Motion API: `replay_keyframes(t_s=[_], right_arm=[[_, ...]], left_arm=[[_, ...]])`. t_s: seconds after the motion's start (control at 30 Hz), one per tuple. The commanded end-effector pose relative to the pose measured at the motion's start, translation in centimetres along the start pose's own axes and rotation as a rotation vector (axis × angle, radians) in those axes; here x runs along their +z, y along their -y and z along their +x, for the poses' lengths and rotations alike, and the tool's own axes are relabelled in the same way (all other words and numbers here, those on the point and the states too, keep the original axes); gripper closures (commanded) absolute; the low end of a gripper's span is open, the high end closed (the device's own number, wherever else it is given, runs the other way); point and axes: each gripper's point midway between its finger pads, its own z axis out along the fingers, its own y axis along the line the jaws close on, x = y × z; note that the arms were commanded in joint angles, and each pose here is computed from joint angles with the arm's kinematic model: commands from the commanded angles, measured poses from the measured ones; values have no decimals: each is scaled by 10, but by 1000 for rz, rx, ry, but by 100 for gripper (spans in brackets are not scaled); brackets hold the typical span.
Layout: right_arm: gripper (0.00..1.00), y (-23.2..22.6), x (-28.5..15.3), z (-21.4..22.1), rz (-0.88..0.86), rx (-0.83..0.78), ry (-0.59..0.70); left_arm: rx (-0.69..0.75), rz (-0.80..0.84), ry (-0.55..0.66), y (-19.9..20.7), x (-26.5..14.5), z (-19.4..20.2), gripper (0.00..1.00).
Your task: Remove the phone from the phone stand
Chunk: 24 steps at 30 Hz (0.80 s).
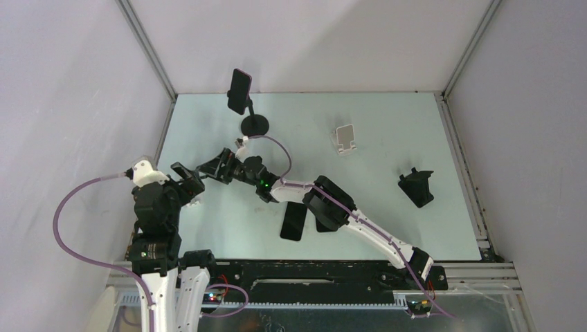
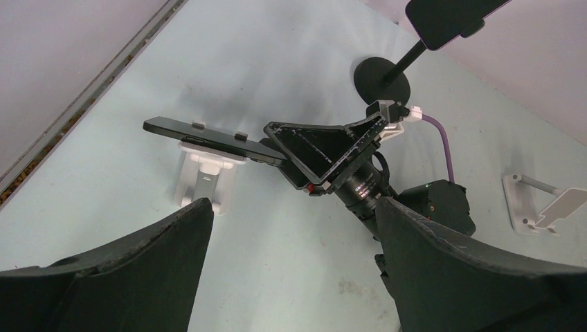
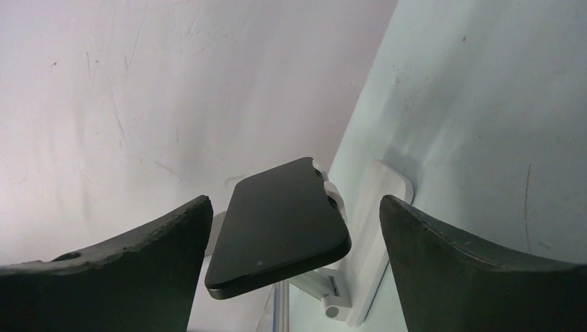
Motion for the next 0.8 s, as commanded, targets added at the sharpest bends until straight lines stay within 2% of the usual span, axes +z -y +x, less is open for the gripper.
replay_keyframes(t_s=[0.0,0.43,0.77], right_arm=[[5,-39,-1,-12,-118,-34,22],[3,-50,-4,-2,-161,-150,-63],[7,-43,-11,-6,-171,-123,-68]], left_arm=[[16,17,26,3,2,-7,5],[18,21,22,4,3,-6,5],[18,24,18,5,4,-5,5]])
